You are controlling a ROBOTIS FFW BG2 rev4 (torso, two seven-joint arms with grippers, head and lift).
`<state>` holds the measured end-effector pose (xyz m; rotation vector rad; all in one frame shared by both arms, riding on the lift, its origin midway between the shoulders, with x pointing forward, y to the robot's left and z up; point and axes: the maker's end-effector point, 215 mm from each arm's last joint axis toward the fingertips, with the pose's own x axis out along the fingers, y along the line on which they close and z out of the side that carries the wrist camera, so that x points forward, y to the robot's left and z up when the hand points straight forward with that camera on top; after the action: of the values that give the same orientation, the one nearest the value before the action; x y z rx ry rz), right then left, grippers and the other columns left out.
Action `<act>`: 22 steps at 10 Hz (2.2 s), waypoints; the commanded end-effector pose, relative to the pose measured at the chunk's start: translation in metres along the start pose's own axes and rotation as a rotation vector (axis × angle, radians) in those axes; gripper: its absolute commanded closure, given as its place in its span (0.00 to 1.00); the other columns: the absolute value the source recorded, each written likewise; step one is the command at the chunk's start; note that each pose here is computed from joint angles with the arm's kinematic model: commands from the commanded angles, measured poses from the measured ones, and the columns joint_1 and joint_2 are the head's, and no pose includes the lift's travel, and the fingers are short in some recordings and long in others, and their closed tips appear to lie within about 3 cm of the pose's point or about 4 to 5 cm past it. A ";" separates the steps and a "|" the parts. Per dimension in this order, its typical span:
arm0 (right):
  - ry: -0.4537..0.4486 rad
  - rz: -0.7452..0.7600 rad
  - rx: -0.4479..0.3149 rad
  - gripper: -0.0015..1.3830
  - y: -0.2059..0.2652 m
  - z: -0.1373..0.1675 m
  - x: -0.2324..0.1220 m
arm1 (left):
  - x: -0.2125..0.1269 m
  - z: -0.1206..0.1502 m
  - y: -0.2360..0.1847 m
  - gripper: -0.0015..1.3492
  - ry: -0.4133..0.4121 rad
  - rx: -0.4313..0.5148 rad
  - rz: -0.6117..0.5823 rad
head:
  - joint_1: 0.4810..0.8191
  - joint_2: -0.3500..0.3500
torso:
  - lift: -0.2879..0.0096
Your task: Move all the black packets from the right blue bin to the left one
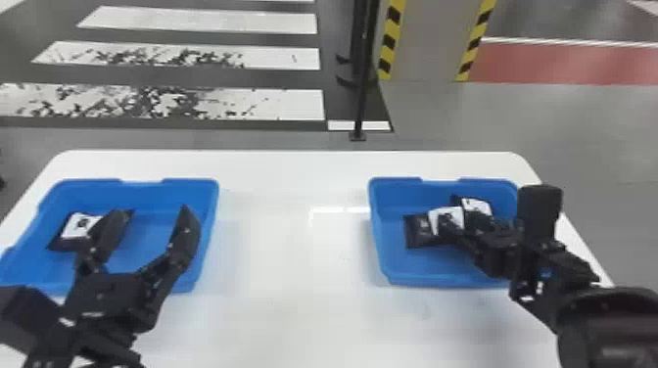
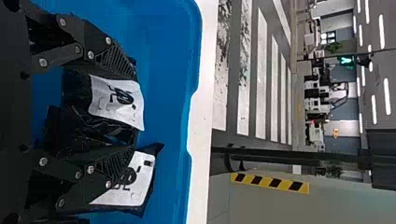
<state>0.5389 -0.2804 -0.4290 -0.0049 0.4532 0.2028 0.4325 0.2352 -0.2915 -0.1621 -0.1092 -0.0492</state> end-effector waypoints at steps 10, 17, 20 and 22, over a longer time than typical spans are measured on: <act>-0.189 0.273 0.303 0.82 0.056 0.054 -0.011 | -0.001 0.016 -0.010 0.17 -0.062 -0.105 -0.007 | 0.63 0.48 | 0.40; -0.198 0.944 0.508 0.82 0.302 0.110 -0.067 | 0.008 -0.003 -0.093 0.17 0.085 -0.364 -0.183 | 0.63 0.71 | 0.40; -0.166 1.003 0.507 0.82 0.329 0.104 -0.077 | 0.008 0.001 -0.093 0.17 0.069 -0.367 -0.183 | 0.63 0.79 | 0.40; -0.178 1.003 0.512 0.82 0.327 0.107 -0.077 | 0.008 0.004 -0.092 0.24 0.059 -0.344 -0.184 | 0.63 0.81 | 0.40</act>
<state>0.4531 0.0313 -0.2865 0.7485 0.2889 1.0586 0.4350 0.1437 -0.2732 -0.5057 -0.0504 -0.2588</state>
